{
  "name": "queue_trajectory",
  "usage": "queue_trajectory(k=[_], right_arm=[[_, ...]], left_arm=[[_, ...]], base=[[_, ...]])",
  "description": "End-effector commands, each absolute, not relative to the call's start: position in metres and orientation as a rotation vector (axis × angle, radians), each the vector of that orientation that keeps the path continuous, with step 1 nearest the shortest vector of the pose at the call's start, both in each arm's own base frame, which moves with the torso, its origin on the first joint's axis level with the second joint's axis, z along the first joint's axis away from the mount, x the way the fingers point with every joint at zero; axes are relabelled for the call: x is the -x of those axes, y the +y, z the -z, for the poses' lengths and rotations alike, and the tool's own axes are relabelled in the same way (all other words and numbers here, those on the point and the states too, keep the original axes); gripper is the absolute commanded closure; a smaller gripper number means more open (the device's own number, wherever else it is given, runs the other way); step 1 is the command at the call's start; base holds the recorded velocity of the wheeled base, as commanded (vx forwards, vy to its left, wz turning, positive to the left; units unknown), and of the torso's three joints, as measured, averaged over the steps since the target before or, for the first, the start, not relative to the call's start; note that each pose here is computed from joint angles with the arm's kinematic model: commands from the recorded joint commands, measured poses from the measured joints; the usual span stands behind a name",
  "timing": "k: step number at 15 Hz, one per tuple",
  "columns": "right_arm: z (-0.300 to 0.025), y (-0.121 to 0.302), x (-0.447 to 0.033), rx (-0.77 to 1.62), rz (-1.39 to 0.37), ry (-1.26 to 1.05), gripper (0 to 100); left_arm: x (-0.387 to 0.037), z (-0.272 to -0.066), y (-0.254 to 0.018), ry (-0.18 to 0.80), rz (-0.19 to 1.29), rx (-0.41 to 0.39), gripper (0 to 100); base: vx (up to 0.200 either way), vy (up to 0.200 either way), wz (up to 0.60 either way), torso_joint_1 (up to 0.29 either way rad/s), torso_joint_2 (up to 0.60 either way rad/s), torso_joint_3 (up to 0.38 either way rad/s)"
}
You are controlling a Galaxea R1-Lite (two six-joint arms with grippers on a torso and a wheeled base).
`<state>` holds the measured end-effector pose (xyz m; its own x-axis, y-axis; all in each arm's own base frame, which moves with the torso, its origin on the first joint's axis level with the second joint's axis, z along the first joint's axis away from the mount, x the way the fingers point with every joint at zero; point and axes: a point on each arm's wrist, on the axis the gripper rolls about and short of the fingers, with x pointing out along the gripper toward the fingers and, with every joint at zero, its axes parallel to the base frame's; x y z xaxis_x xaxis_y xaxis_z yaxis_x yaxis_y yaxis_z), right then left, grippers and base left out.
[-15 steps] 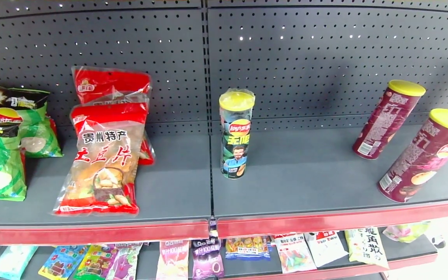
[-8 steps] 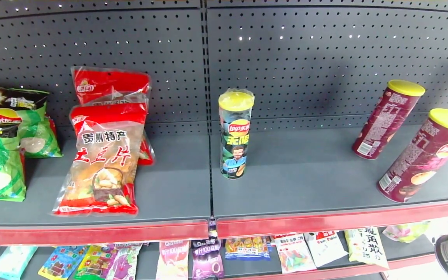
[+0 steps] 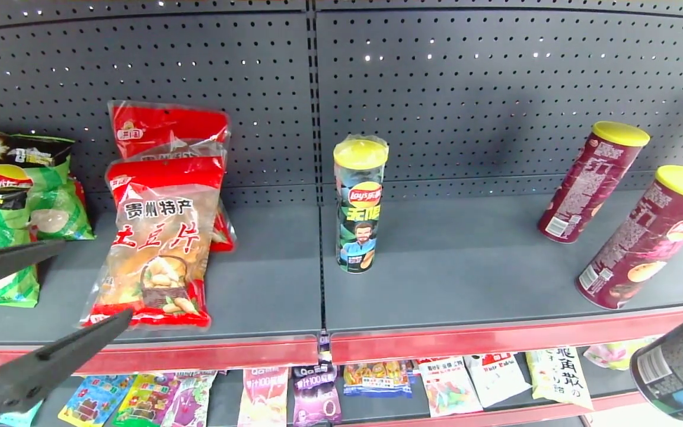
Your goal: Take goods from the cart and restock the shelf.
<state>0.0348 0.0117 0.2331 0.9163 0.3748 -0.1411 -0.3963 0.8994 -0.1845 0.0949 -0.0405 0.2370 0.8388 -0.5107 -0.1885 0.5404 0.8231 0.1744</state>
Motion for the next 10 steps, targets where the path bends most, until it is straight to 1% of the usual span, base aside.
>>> queue_trajectory(k=[1, 3, 4, 5, 6, 9, 10], right_arm=[[-0.232, 0.012, -0.035, 0.206, -0.403, 0.109, 100], [-0.230, 0.012, -0.034, 0.204, -0.400, 0.112, 100], [-0.230, 0.012, -0.035, 0.205, -0.398, 0.113, 100], [-0.228, 0.011, -0.034, 0.203, -0.395, 0.114, 100], [-0.228, 0.011, -0.032, 0.203, -0.393, 0.108, 100], [-0.224, 0.010, -0.029, 0.203, -0.387, 0.108, 100], [-0.224, 0.010, -0.028, 0.203, -0.384, 0.104, 100]], left_arm=[[-0.163, -0.242, -0.087, 0.258, 0.734, -0.200, 0], [-0.187, -0.243, -0.102, 0.252, 0.823, -0.189, 0], [-0.191, -0.244, -0.105, 0.245, 0.831, -0.187, 0], [-0.207, -0.243, -0.115, 0.236, 0.845, -0.187, 0], [-0.215, -0.242, -0.119, 0.231, 0.849, -0.186, 0], [-0.237, -0.236, -0.132, 0.227, 0.854, -0.188, 0], [-0.243, -0.232, -0.141, 0.224, 0.872, -0.190, 0]], base=[[0.000, 0.000, 0.00, 0.000, 0.00, 0.000], [0.000, 0.000, 0.00, 0.000, 0.00, 0.000], [0.000, 0.000, 0.00, 0.000, 0.00, 0.000], [0.000, 0.000, 0.00, 0.000, 0.00, 0.000], [0.000, 0.000, 0.00, 0.000, 0.00, 0.000], [0.000, 0.000, 0.00, 0.000, 0.00, 0.000], [0.000, 0.000, 0.00, 0.000, 0.00, 0.000]])
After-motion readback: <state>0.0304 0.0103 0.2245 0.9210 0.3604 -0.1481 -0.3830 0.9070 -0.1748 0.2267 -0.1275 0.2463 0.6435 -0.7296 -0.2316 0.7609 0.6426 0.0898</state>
